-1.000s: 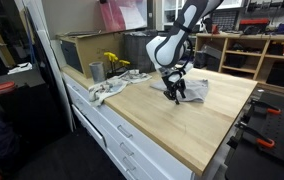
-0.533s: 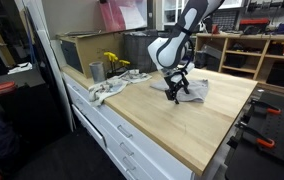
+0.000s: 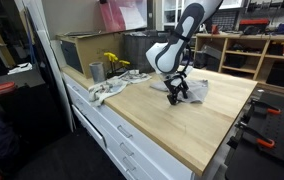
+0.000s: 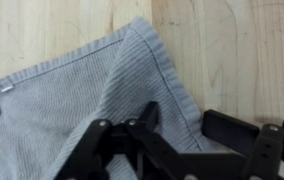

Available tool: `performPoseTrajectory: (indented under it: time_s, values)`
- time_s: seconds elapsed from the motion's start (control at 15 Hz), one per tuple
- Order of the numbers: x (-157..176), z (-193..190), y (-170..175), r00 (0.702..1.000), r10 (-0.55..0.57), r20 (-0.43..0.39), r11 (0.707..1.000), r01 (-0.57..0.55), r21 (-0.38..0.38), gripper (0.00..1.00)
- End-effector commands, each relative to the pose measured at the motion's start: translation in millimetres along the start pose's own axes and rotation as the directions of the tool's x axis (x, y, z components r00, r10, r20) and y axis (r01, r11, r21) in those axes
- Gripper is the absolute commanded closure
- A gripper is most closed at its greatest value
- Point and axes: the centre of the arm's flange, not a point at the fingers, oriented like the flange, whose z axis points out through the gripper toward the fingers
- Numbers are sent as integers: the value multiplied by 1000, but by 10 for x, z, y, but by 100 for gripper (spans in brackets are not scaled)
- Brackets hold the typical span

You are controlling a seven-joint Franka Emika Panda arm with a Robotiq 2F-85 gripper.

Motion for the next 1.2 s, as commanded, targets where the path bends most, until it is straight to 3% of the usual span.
performPoseTrajectory:
  time_s: [0.0,0.13,0.2,0.8,1.13]
  values:
    - [83,107,-81,1000,10,-20,1000,-10,-2,82]
    - [22,40,-115,999,17,-35,1000,-16,9,98]
    - [1,18,-136,999,17,-42,1000,-17,14,100]
    - [-332,-1029,726,983,148,-110,980,-130,153,100]
    - [-426,-962,1213,961,267,-67,952,-253,175,100]
